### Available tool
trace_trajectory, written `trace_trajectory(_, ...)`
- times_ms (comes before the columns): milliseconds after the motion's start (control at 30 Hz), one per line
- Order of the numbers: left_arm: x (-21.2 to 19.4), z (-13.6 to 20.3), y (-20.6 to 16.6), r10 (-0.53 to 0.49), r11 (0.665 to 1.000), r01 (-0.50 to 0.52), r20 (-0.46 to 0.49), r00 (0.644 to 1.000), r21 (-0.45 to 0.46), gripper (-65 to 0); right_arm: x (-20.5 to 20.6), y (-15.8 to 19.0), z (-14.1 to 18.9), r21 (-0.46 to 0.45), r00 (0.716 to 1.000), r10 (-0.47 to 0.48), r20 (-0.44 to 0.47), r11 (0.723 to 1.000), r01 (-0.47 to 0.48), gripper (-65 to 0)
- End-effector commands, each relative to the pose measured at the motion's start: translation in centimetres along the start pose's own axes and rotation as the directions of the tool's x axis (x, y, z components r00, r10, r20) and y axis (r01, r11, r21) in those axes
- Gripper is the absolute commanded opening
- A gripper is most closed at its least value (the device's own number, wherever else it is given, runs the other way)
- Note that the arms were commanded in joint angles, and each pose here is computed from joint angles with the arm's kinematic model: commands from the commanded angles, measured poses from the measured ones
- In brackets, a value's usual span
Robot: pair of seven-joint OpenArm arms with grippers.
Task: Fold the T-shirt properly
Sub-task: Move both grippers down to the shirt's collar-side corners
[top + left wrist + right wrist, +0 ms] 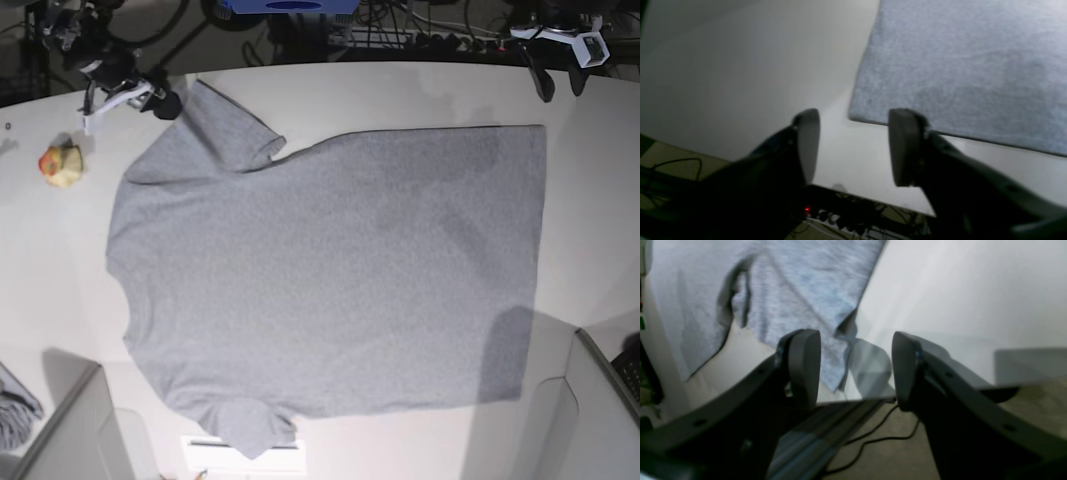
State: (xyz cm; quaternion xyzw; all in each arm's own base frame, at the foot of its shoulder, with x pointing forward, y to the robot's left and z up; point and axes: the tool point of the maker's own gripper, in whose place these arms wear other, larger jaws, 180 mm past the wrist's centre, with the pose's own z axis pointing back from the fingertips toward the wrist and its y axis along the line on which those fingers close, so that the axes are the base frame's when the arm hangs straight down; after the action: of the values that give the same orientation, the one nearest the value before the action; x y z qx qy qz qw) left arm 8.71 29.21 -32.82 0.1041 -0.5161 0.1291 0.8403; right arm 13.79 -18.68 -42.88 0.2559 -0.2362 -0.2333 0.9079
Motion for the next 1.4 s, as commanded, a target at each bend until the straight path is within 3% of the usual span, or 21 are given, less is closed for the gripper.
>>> trace_trajectory(0,0.8,0.1,0.1,-0.007,1.000,0.007,0.031,0.999,-0.002,-29.9,0.9,-0.1,0.4,0.004,1.000,0.021,0.019,1.000,-0.021,-33.0)
trace_trajectory(133,0.4,-0.1,0.3,0.000,1.000,0.000,0.023,1.000,0.005,-26.3,0.6,0.3,-0.4,0.024,0.999,0.046,-0.021,0.999,-0.045,-33.0)
trace_trajectory(200,0.6,-0.5,0.2,0.037,0.999,-0.038,0.033,0.999,0.008,-25.7,0.2,1.0,-0.9,0.045,0.997,0.068,-0.043,0.997,-0.066,-33.0)
trace_trajectory(300,-0.4,-0.7,0.4,0.118,0.993,-0.117,-0.029,0.993,0.019,-25.7,0.0,1.8,-1.4,0.064,0.995,0.083,-0.054,0.995,-0.080,-33.2)
trace_trajectory(467,-1.3,-2.0,-1.0,0.263,0.963,-0.268,-0.091,0.960,-0.043,-25.8,0.1,1.9,-2.1,0.076,0.996,0.071,-0.060,0.995,-0.066,-33.6)
trace_trajectory(667,-2.2,-3.6,1.1,0.347,0.937,-0.350,-0.155,0.925,0.008,-26.0,-0.4,0.3,-2.5,0.057,0.996,0.029,-0.088,0.998,-0.024,-33.6)
trace_trajectory(867,-1.1,-3.6,2.9,0.357,0.934,-0.355,-0.126,0.925,0.039,-26.0,1.1,-2.4,-0.8,-0.008,0.999,-0.034,-0.015,0.999,0.034,-33.6)
trace_trajectory(1033,-1.0,-3.6,3.0,0.357,0.934,-0.354,-0.122,0.926,0.041,-26.0,3.7,-2.4,-0.6,-0.011,1.000,-0.009,0.027,1.000,0.009,-33.6)
trace_trajectory(1200,-1.0,-3.7,2.8,0.359,0.933,-0.357,-0.123,0.925,0.038,-26.2,3.9,-3.0,-1.9,-0.016,0.993,-0.113,0.014,0.993,0.113,-33.6)
trace_trajectory(1367,-0.8,-4.0,2.7,0.367,0.930,-0.365,-0.114,0.923,0.035,-26.0,2.3,-1.5,-3.2,0.012,0.995,-0.067,-0.069,0.998,0.068,-33.6)
